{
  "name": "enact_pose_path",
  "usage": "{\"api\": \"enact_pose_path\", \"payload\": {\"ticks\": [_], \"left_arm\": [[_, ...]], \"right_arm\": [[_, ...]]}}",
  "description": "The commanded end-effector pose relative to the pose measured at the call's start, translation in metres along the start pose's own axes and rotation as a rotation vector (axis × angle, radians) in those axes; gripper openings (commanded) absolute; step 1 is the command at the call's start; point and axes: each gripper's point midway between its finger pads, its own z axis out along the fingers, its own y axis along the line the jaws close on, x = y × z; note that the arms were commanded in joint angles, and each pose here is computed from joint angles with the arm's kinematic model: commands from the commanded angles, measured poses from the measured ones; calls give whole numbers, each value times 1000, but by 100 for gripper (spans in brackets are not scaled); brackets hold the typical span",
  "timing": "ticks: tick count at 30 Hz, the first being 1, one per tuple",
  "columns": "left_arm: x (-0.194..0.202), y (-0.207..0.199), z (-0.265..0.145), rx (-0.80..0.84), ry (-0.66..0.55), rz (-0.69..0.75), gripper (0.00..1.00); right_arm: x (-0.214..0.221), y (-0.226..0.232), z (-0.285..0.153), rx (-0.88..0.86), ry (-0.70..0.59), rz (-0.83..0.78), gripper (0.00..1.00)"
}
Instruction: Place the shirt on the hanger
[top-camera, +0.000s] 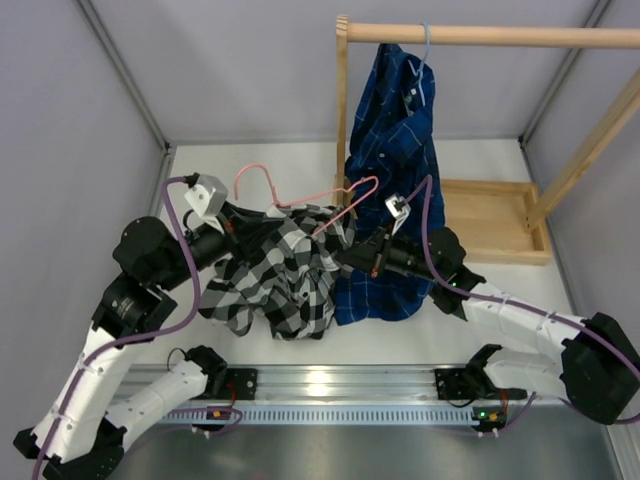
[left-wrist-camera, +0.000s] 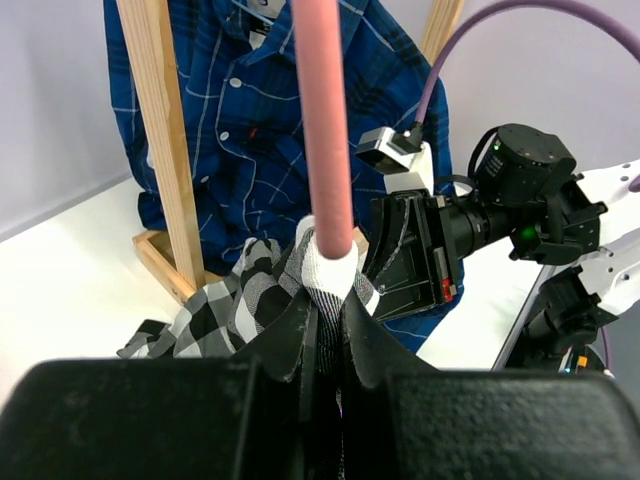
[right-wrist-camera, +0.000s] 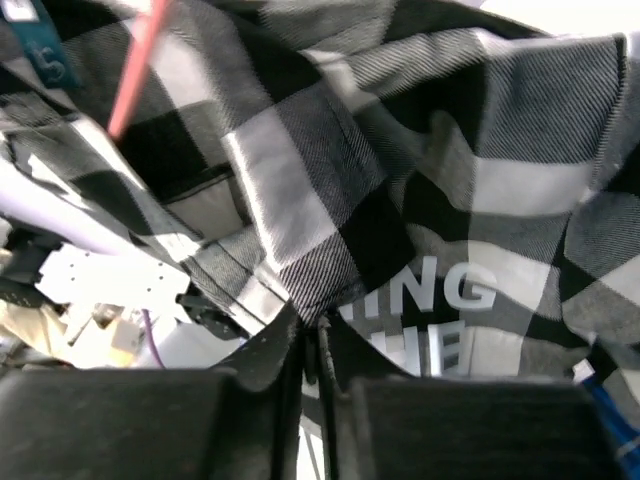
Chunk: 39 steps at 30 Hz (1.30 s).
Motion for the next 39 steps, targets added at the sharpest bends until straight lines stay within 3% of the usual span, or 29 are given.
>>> {"api": "enact_pose_path", "payload": {"ticks": [1, 6, 7, 12, 16, 20, 31, 39], "left_arm": [[-31, -2, -4, -4, -125, 47, 0], [-20, -6, -23, -5, -126, 90, 0], [-15, -5, -27, -7, -125, 116, 0], [10, -3, -47, -30, -142, 147, 0], [32, -1, -46, -14, -103, 184, 0], [74, 20, -37, -72, 9, 194, 0], [97, 18, -19, -5, 160, 158, 0], [85, 5, -11, 64, 172, 127, 0]], "right_arm": [[-40, 40, 8, -113, -112, -86, 1], [-54, -9, 1, 228, -94, -96, 0], [-73, -4, 2, 256, -109, -108, 0], [-90, -46, -12, 462, -14, -65, 0], [-125, -49, -11, 526, 8, -95, 0], [-145, -70, -26, 729, 41, -162, 0], [-187, -54, -22, 852, 69, -377, 0], [-178, -47, 10, 935, 183, -564, 0]]}}
